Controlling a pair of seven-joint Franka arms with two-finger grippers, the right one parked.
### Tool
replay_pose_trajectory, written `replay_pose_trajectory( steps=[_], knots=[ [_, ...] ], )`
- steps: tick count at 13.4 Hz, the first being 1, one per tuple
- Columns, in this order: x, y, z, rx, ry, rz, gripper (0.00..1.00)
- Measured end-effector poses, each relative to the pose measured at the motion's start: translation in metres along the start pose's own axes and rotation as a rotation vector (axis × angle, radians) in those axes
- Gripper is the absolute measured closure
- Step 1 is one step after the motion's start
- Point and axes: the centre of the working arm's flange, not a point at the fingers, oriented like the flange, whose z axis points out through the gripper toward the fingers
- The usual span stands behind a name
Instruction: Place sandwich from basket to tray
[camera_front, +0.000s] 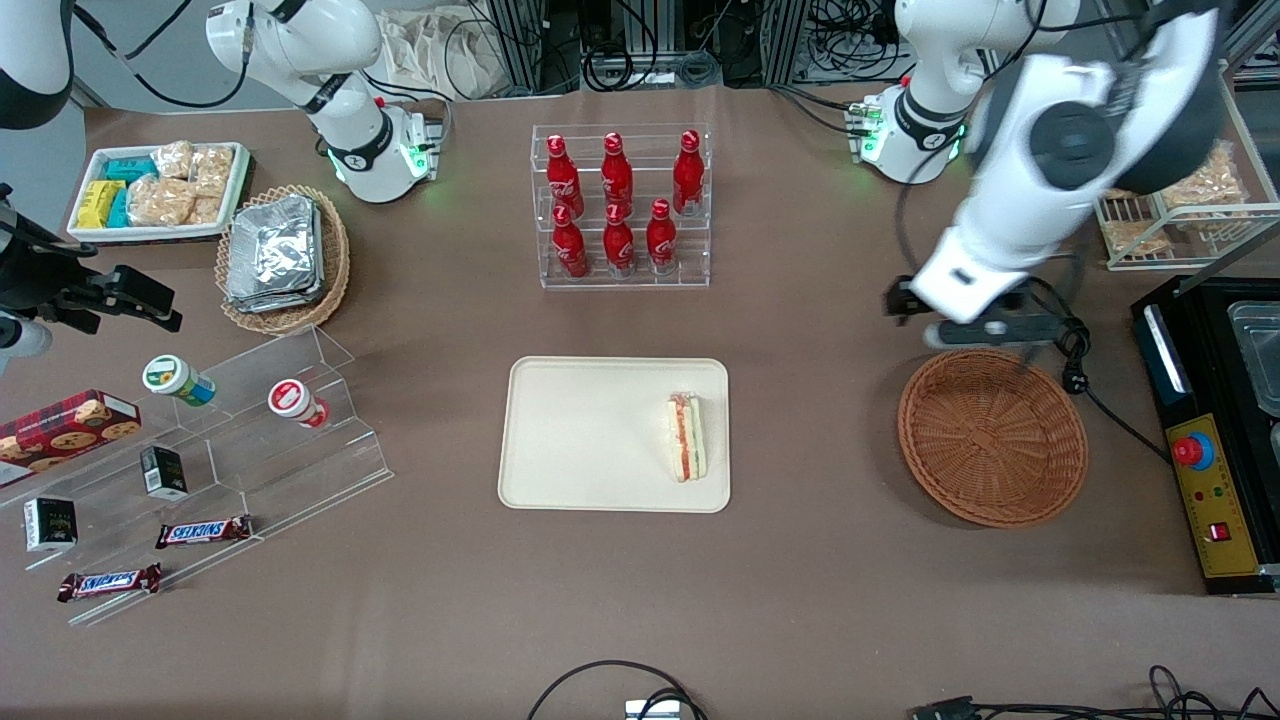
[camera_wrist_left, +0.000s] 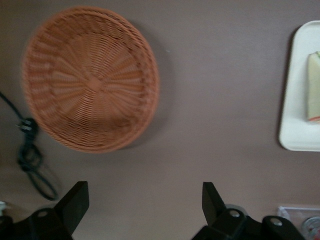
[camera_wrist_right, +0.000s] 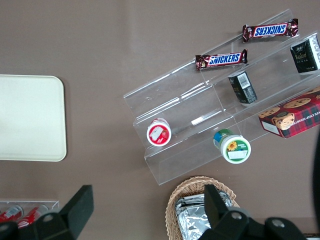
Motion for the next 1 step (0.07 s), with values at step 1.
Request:
replay_pose_trajectory(
  steps=[1],
  knots=[
    [0.008, -0.0218, -0.0106, -0.003, -0.011, 0.028, 0.0]
  ],
)
